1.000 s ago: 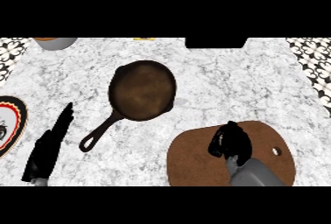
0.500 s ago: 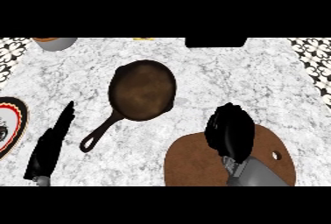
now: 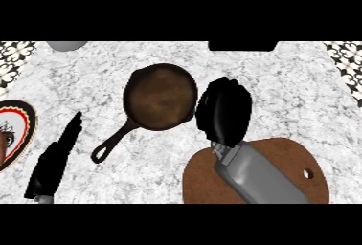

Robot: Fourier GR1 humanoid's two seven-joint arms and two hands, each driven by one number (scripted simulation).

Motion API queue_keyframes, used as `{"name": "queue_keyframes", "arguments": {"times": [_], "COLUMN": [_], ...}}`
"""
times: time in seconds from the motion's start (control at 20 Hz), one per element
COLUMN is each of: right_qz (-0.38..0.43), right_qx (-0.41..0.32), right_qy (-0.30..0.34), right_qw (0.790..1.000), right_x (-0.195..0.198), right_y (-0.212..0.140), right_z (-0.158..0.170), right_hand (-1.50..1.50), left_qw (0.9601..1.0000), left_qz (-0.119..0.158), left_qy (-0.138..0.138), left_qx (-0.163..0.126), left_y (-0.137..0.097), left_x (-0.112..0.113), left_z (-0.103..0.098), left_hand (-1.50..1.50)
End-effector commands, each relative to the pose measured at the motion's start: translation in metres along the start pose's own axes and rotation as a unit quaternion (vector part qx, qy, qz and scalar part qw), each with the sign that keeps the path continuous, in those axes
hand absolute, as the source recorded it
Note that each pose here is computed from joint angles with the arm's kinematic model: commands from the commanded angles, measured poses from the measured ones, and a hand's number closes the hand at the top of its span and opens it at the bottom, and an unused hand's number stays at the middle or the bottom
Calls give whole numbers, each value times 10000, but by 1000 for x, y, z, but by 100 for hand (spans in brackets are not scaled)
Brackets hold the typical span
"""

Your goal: Pick the cupcake from the cutting board and place it in the pan

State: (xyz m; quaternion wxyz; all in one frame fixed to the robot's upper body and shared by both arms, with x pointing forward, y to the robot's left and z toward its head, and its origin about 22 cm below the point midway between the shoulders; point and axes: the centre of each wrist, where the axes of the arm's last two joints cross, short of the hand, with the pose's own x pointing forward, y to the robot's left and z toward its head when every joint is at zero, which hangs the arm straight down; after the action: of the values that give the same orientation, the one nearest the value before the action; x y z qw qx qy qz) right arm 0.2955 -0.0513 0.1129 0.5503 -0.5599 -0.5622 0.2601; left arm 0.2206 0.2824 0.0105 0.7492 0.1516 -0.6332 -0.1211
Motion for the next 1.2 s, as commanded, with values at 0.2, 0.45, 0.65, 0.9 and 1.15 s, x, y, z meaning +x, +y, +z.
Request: {"name": "queue_keyframes", "arguments": {"times": [0.2,0.45,0.65,0.9,1.15], "right_qz": [-593,-990,-746,-339,-1795], "right_qx": [171,449,856,1299,1834], "right_qy": [649,852,987,958,2113], "right_qw": [9960,9904,9886,9863,9431], "right_x": [37,36,31,11,-10], "right_y": [20,35,51,79,82], "right_z": [-49,-76,-94,-97,-102], "right_hand": [150,150,150,150,-150], "left_qw": [9998,9993,9991,9982,9971], "left_qz": [-22,-8,-91,-128,-126], "left_qy": [-140,-246,-250,-396,-500], "left_qx": [-135,-275,-332,-425,-568], "left_y": [1,-8,-9,-12,-25], "left_x": [17,19,11,26,31], "left_z": [-11,-11,-19,-24,-28], "left_hand": [0,0,0,0,0]}}
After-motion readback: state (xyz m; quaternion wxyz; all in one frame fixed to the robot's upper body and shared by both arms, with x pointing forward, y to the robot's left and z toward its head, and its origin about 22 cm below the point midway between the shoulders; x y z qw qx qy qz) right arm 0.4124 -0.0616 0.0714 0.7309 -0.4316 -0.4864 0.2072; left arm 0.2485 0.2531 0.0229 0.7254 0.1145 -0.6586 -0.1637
